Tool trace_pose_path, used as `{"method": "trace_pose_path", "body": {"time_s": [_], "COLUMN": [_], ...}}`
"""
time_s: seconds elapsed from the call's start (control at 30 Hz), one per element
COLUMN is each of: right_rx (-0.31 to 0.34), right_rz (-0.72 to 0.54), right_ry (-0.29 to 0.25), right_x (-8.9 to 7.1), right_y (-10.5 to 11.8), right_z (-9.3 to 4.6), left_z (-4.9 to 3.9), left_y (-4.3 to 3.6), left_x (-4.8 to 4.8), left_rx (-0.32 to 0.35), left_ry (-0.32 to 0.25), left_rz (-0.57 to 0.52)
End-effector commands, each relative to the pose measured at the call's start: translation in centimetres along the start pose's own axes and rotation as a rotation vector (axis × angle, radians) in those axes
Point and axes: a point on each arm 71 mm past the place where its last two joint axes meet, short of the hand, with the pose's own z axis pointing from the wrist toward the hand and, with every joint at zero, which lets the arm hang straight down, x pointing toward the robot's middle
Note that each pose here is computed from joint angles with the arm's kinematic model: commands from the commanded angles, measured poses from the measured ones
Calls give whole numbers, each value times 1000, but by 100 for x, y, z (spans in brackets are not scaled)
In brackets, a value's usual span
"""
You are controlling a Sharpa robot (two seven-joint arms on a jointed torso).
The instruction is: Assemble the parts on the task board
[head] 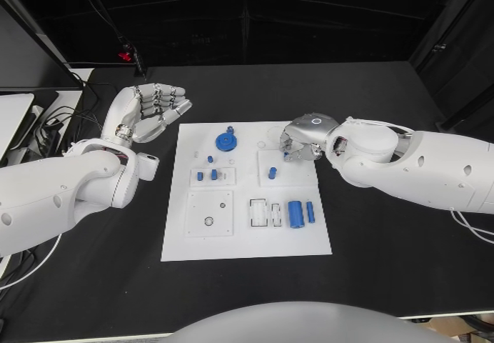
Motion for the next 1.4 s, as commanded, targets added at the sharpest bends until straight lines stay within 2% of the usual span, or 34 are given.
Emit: {"method": "trace_pose_path", "body": {"time_s": [0.03, 0.77, 1.4], "right_rx": [-2, 19, 28], "right_rz": [-10, -13, -47], "right_ry": [9, 42, 26], "right_x": [2, 45, 32], "right_y": [16, 19, 45], "right_z": [4, 9, 7], "left_z": [4, 7, 11], "left_y": [-64, -56, -46], "left_x": [-11, -9, -9], "left_rx": [84, 77, 69], "left_ry": [-7, -2, 3], "left_rz": [-8, -12, -15]}}
